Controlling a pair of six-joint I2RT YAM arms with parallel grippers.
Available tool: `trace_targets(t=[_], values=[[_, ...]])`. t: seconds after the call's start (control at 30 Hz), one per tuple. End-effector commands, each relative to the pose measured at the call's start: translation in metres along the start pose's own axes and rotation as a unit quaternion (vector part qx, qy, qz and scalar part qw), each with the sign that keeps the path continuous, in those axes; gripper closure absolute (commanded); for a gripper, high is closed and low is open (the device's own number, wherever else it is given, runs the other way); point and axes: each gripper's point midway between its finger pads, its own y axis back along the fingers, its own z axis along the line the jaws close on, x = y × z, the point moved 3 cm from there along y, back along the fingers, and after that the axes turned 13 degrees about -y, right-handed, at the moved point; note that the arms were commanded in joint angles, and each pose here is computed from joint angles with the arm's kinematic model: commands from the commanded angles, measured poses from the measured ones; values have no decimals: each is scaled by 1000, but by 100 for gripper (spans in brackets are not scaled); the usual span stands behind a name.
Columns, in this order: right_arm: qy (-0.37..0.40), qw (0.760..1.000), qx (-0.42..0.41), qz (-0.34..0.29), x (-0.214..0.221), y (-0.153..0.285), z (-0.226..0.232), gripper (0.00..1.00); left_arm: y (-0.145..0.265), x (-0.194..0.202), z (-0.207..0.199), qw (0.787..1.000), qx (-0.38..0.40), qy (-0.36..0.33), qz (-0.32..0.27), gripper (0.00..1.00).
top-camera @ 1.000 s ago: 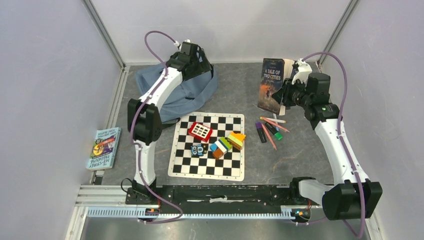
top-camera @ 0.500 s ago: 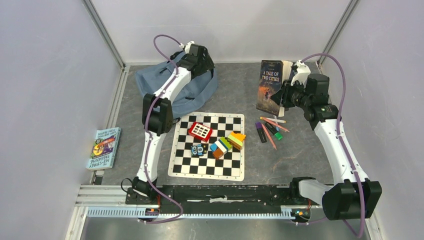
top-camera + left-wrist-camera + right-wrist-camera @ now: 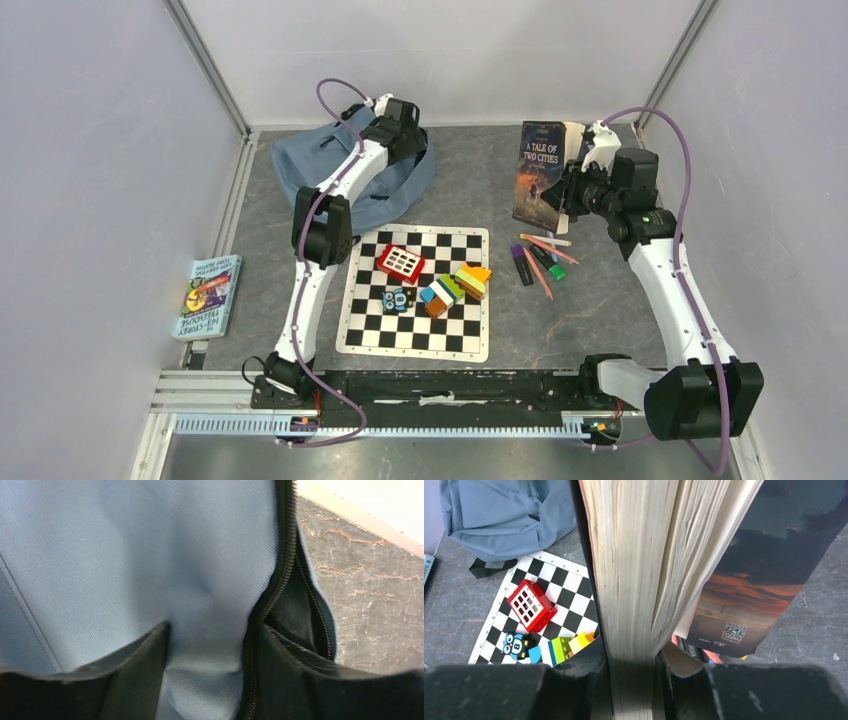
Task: Pack the student bag
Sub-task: Adjust the student bag at the center of the board, then place the book in the student bag.
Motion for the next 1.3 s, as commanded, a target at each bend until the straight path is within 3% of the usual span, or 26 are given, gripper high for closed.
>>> trace_targets(t=[0.0, 0.13, 0.2, 0.4, 0.63, 0.8, 0.97, 1.03, 1.27], values=[[51, 993, -54, -86, -41, 15, 30, 100, 0, -8, -11, 1000, 20, -9, -13, 42], [53, 993, -53, -92, -44, 18, 31, 100, 36, -31, -9, 998, 20, -34, -42, 89], [53, 992, -55, -95, -46, 20, 33, 100, 71, -53, -8, 995, 27, -43, -86, 98], [52, 990, -91, -94, -56, 22, 49, 100, 173, -85, -7, 975, 105, -115, -161, 98], [28, 978, -185, -94, -70, 13, 103, 100, 238, -71, -11, 941, 211, -228, -135, 98], [-32, 958, -262, -110, -90, 4, 141, 100, 271, -60, -11, 917, 272, -260, -131, 98], [-78, 945, -296, -114, -98, -16, 163, 100, 290, -52, -13, 905, 312, -259, -127, 98], [-98, 949, -280, -106, -90, -32, 158, 100, 293, -52, -12, 911, 310, -241, -125, 98], [-153, 961, -230, -23, 1, -69, 132, 100, 293, -49, -17, 934, 320, -109, -112, 98]])
